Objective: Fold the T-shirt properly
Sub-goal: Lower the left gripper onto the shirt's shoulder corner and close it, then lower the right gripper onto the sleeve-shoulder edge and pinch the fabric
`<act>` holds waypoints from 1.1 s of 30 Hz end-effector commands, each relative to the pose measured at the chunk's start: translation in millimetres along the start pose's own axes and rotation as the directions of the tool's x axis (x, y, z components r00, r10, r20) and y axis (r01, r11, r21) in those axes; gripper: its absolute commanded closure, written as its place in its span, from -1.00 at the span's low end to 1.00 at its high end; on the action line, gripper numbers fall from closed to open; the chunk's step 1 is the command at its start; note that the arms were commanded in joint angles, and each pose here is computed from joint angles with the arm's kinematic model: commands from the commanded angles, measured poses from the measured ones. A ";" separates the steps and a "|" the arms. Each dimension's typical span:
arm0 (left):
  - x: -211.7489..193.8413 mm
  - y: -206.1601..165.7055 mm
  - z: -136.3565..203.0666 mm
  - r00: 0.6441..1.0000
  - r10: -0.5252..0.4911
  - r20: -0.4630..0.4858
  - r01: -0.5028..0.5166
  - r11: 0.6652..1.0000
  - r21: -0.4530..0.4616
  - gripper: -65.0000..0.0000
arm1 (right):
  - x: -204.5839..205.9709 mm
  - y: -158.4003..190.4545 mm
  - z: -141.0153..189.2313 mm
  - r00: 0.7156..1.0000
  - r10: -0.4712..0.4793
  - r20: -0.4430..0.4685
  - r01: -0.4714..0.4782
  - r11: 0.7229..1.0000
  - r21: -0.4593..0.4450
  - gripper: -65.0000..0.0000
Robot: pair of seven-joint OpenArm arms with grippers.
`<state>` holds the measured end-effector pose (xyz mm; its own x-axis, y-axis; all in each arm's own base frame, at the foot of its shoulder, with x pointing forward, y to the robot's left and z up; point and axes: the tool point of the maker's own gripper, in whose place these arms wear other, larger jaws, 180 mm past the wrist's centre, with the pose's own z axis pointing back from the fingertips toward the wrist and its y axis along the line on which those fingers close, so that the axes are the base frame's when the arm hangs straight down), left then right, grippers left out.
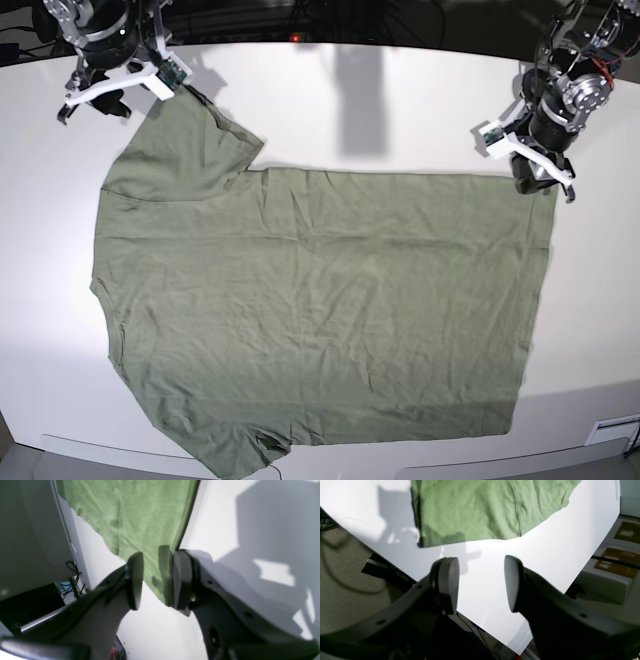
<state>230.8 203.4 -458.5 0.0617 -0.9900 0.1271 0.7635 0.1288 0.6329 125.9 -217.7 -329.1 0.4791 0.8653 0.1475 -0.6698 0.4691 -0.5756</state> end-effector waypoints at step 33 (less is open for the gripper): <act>-19.5 0.1 -16.8 1.000 -0.003 0.009 0.003 0.999 -0.036 1.00 | 12.7 5.3 4.2 0.985 -0.168 0.031 0.168 0.986 -0.007 0.08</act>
<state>249.3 223.3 -467.8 0.0547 -0.9903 0.1279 0.7631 0.1240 0.6342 121.8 -201.3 -334.1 0.5710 0.7799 0.2565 -0.5937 0.6080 -0.5271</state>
